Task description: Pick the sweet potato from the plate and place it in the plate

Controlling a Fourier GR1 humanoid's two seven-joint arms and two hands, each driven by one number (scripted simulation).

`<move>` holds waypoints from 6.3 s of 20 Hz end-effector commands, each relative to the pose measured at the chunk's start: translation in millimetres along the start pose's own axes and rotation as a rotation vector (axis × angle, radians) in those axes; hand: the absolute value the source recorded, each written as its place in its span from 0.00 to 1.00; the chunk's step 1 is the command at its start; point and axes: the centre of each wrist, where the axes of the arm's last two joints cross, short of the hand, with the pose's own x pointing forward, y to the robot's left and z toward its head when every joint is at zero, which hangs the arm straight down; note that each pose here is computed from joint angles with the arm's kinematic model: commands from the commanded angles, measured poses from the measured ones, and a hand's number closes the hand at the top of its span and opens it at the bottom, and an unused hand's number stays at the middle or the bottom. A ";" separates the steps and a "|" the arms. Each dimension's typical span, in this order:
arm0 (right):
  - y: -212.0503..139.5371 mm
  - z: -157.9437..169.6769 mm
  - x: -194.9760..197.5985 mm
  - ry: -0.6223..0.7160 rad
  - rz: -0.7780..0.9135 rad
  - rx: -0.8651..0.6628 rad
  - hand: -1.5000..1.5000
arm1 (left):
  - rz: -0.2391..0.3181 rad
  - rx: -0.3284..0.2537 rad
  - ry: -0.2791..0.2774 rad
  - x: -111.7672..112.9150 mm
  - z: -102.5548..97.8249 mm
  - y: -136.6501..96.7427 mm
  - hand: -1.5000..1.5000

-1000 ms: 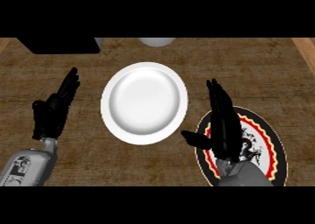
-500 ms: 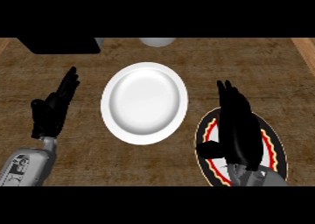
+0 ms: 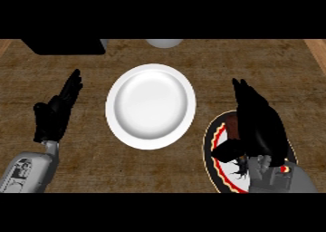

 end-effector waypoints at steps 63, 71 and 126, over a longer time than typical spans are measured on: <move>-51.2 -1.6 -69.4 -0.610 -0.090 -0.327 1.00 | -0.010 -0.006 -0.005 -2.6 -3.1 -0.3 0.50; -26.2 -25.1 16.7 -0.643 -0.178 -0.143 1.00 | 0.004 -0.019 0.001 -0.3 2.1 -2.5 0.50; 14.2 -121.8 -105.0 -0.374 -0.811 -0.085 0.00 | -0.018 0.009 -0.005 17.5 -9.3 -5.3 0.50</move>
